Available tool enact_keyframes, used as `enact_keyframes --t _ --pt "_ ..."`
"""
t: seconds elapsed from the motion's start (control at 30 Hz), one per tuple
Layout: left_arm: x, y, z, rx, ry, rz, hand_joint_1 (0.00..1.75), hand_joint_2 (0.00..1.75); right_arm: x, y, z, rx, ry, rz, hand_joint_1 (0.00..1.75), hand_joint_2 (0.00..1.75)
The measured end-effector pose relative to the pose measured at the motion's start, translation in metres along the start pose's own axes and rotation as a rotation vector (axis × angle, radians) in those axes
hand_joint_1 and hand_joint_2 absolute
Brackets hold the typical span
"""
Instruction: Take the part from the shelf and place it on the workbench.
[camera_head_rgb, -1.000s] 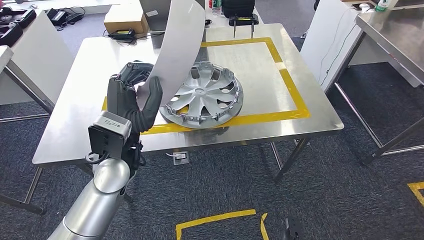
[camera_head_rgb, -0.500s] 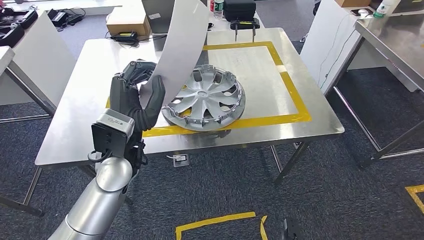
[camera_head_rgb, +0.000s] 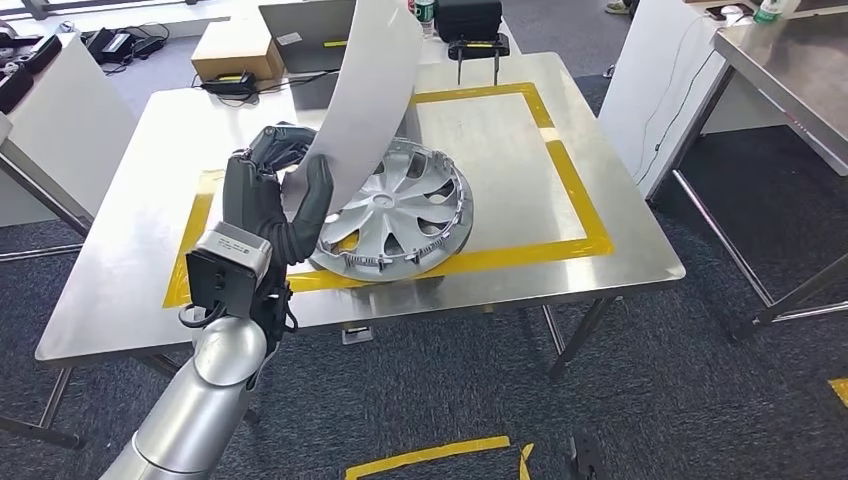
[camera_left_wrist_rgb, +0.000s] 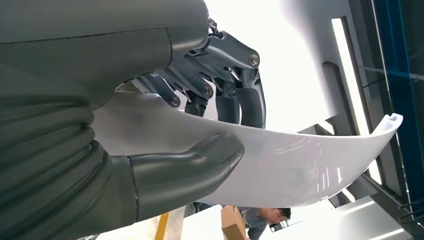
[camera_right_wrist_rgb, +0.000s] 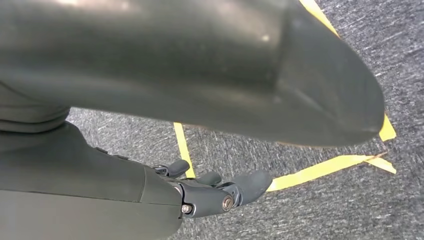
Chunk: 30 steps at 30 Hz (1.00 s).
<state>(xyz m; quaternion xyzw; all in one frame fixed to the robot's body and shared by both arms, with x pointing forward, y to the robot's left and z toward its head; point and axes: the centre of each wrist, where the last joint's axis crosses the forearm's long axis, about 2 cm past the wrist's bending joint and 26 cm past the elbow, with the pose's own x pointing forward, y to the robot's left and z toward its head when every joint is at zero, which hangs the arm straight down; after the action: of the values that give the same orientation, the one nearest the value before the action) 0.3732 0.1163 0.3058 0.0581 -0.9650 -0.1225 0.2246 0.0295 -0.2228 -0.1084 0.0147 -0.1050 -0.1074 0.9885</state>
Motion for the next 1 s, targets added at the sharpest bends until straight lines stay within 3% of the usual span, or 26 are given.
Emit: enact_keyframes --t 1.0 --pt "-0.0032 -0.0003 0.0019 -0.016 0.011 -0.01 1.75 1.75 0.0007 -0.0017 -0.0003 -0.001 0.007 0.007 0.0 0.0"
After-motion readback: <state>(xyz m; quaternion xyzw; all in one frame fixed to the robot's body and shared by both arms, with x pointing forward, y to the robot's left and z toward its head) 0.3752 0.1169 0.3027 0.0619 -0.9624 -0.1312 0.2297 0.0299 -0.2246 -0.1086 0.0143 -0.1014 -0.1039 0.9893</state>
